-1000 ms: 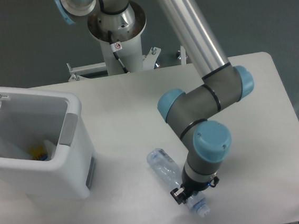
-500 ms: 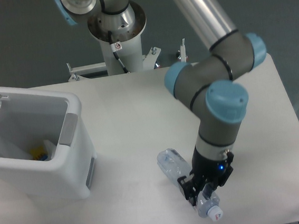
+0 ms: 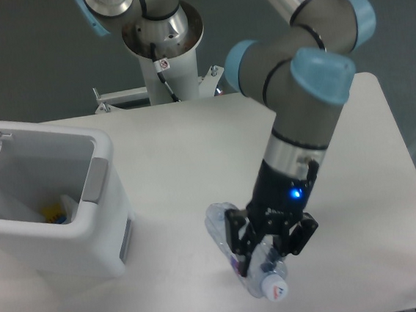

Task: Place the trash in the trash can
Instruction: 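Close the gripper around the bottle and lift it, then carry the bottle over the trash bin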

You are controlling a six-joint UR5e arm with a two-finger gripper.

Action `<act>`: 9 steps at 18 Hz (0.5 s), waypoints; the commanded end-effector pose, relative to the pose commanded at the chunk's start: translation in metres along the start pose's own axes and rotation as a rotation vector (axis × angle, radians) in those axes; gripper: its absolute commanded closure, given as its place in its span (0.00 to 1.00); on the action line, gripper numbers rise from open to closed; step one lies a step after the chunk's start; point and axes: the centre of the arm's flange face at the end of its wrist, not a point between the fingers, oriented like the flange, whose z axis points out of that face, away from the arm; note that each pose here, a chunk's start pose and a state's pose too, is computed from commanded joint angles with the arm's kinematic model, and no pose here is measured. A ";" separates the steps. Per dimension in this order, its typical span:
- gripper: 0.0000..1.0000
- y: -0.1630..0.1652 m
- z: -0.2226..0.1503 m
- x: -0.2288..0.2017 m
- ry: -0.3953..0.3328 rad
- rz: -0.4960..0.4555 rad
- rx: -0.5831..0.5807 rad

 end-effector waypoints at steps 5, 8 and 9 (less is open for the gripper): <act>0.55 -0.015 -0.024 0.034 0.119 0.103 0.088; 0.55 -0.021 -0.036 0.058 0.138 0.155 0.109; 0.55 -0.023 -0.034 0.073 0.151 0.174 0.109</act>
